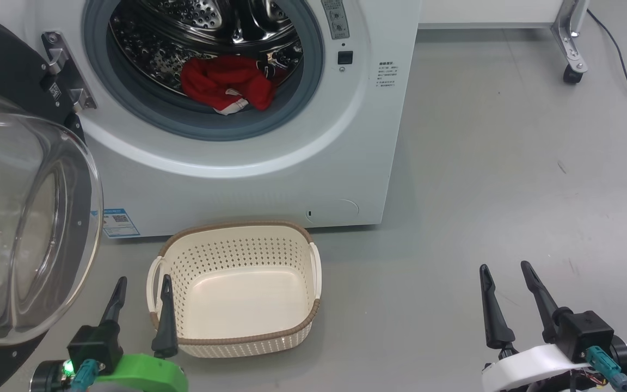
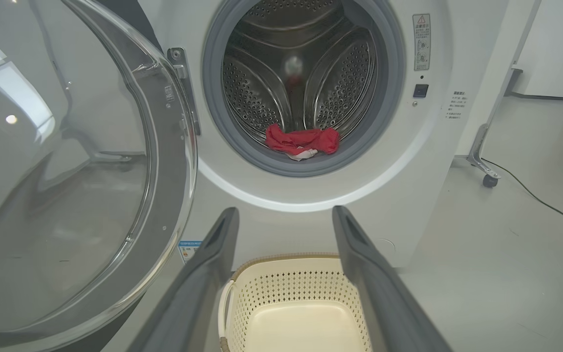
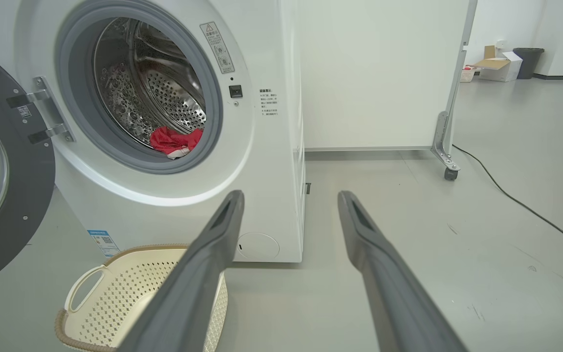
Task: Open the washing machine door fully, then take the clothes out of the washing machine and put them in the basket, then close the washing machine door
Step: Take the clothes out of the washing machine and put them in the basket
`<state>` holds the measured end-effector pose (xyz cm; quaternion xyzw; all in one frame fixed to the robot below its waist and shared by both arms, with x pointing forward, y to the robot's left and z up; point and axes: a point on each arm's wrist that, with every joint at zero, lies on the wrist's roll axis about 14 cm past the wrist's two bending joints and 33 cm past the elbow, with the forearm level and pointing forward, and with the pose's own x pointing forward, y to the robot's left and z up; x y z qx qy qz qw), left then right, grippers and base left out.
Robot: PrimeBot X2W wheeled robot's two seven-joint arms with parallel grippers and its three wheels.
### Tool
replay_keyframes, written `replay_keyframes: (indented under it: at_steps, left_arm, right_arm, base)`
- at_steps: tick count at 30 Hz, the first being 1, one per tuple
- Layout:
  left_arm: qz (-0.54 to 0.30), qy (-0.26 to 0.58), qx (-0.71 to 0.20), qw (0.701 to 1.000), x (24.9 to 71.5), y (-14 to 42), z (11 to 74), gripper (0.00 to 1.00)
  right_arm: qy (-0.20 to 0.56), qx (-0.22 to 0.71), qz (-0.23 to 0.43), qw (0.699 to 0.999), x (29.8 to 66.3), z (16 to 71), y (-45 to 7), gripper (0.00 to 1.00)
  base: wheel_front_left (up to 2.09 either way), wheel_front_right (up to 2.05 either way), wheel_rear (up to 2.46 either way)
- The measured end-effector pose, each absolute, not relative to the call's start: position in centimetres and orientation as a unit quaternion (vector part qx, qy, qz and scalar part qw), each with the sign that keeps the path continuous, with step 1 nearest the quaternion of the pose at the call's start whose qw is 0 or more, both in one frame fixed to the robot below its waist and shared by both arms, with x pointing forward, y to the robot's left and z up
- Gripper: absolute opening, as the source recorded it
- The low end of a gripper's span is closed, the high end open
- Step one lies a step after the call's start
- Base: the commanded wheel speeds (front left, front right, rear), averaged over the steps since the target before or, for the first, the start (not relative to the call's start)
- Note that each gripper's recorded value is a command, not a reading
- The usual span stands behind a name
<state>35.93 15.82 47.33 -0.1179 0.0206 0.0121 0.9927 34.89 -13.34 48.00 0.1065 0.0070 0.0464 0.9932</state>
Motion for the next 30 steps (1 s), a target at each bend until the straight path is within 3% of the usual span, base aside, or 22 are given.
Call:
replay_keyframes:
  at_steps: [16,30]
  left_arm:
    - [0.008,0.022,-0.117,0.993,36.00,15.64,47.27,1.00]
    - [0.002,0.022,-0.117,0.993,35.95,15.27,47.32,1.00]
  right_arm:
    - [0.007,0.108,0.046,0.993,34.87,47.98,-13.36,1.00]
    - [0.006,0.110,0.048,0.993,34.75,48.12,-13.20,1.00]
  base:
    - [1.03,-1.03,0.00]
    - [0.52,-0.52,0.00]
